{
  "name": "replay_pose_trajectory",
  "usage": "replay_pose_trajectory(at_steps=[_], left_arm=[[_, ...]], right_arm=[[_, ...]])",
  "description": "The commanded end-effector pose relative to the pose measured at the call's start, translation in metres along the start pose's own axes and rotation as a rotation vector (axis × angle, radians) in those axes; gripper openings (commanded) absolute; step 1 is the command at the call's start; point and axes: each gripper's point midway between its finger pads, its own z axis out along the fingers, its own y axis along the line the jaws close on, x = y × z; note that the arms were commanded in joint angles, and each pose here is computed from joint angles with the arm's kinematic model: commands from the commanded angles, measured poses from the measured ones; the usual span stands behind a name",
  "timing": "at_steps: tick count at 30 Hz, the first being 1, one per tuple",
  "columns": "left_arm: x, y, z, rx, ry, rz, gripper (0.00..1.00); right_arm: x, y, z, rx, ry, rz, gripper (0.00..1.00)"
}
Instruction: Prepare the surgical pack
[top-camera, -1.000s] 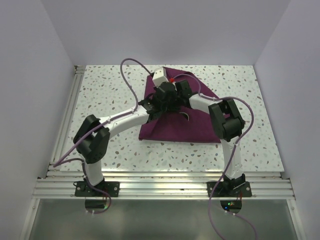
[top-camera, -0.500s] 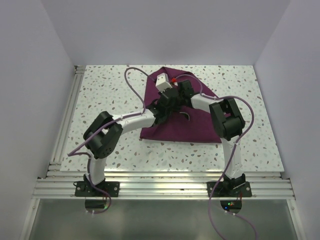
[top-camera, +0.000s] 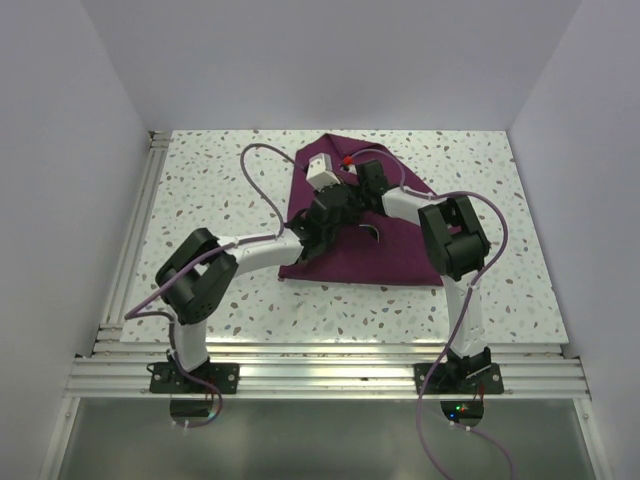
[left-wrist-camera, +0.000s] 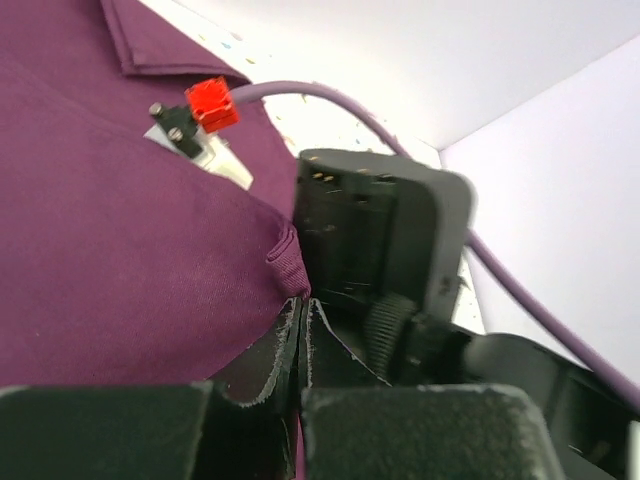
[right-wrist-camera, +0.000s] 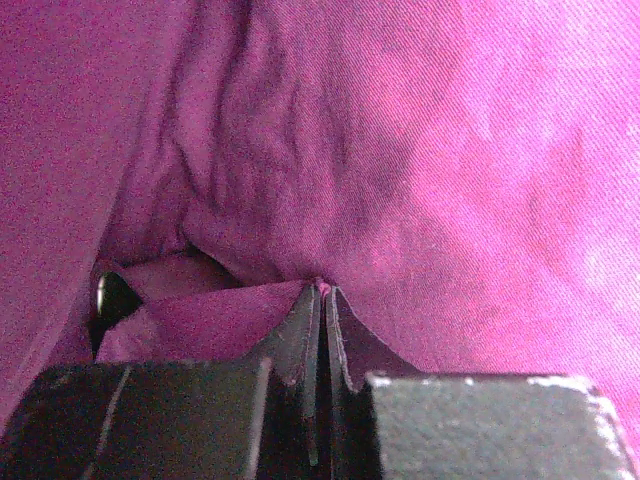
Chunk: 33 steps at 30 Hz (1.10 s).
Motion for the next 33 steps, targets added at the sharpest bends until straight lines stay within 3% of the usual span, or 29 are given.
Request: replay_pose_trajectory(at_steps=[1, 11, 23, 29, 33], left_arm=[[-0.054, -0.057, -0.024, 0.170, -0.121, -0.043, 0.00], [-0.059, -0.061, -0.030, 0.191, -0.119, -0.024, 0.00], [-0.038, -0.041, -0.021, 0.130, -0.079, -0.023, 0.00], [-0.029, -0.030, -0.015, 0.102, -0.060, -0.003, 0.00], [-0.021, -0.028, -0.013, 0.107, -0.043, -0.004, 0.00]], right_arm=[[0.055, -0.029, 0.012, 0.096, 0.176, 0.065, 0.00], [0.039, -0.024, -0.001, 0.104, 0.161, 0.053, 0.00], [0.012, -0.008, -0.013, 0.036, 0.149, 0.046, 0.13], [0.001, -0.004, -0.015, 0.018, 0.139, 0.044, 0.00], [0.001, 0.000, -0.012, -0.027, 0.168, 0.043, 0.00]])
